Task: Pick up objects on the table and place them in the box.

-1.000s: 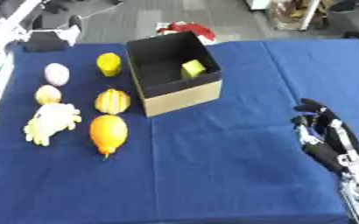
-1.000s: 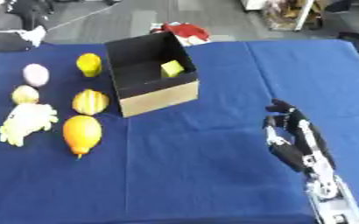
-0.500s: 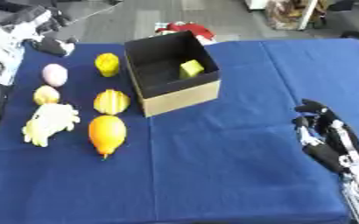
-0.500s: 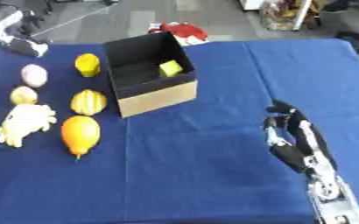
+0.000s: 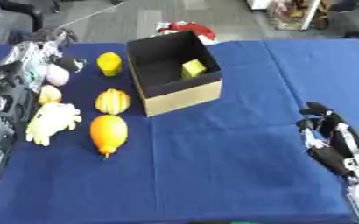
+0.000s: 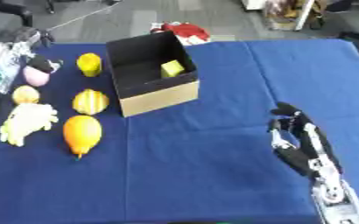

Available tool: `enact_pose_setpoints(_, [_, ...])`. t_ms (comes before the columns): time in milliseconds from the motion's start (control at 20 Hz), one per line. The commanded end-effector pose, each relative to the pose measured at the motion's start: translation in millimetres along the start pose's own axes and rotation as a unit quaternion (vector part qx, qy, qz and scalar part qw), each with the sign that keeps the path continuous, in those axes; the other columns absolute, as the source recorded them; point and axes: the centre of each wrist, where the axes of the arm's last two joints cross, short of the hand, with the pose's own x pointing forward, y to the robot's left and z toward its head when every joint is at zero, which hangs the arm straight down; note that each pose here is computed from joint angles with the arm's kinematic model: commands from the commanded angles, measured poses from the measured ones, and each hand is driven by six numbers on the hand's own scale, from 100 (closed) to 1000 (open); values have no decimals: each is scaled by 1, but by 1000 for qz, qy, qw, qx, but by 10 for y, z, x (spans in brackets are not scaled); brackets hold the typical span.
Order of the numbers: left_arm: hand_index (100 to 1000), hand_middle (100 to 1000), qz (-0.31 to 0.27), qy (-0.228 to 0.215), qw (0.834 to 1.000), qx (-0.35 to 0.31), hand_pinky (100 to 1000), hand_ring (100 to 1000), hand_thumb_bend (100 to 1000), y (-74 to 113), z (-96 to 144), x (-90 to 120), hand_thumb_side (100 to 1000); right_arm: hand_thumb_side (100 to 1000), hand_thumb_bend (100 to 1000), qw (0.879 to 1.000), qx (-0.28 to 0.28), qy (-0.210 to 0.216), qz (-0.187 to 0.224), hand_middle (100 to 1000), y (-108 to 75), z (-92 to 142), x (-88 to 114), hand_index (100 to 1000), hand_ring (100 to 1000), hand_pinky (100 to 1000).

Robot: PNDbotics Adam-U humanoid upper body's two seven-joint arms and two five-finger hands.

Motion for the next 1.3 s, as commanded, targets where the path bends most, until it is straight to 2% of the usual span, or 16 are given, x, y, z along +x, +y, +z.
enact_pose_setpoints(50, [855, 657, -7, 31, 999, 22, 784, 694, 322, 152, -7, -119, 219, 308, 100, 1000, 2, -9, 7, 740, -60, -22, 35, 882, 671, 747])
enact_pose_setpoints(350, [861, 665, -17, 85, 996, 6, 781, 688, 347, -5, -1, -351, 228, 307, 100, 1000, 1, -8, 8, 740, -68, -19, 30, 882, 670, 747])
enact_pose_setpoints(450, [860, 660, -16, 110, 993, 29, 777, 679, 338, -26, 9, -425, 212, 306, 100, 1000, 1, -7, 8, 741, -71, -18, 29, 882, 670, 747])
enact_pose_setpoints(650, [866, 675, -17, 143, 988, 52, 776, 681, 333, -184, 22, -513, 212, 304, 100, 1000, 2, -7, 8, 741, -67, -22, 28, 882, 670, 747])
enact_pose_setpoints(1050, [858, 682, -10, 137, 991, 7, 769, 679, 326, -431, 30, -504, 245, 302, 100, 1000, 3, -8, 6, 741, -63, -35, 26, 882, 670, 748])
enact_pose_setpoints(1150, [838, 658, -11, 126, 992, -24, 755, 657, 321, -467, 30, -491, 255, 302, 100, 1000, 3, -9, 6, 741, -62, -37, 27, 882, 670, 748])
enact_pose_setpoints(1250, [802, 617, -14, 120, 992, -40, 731, 620, 268, -461, 28, -481, 256, 301, 100, 1000, 3, -9, 6, 741, -61, -39, 26, 882, 670, 748])
enact_pose_setpoints(1300, [761, 567, -16, 120, 992, -43, 697, 577, 233, -450, 27, -475, 259, 301, 100, 1000, 3, -9, 6, 741, -61, -39, 25, 882, 670, 748])
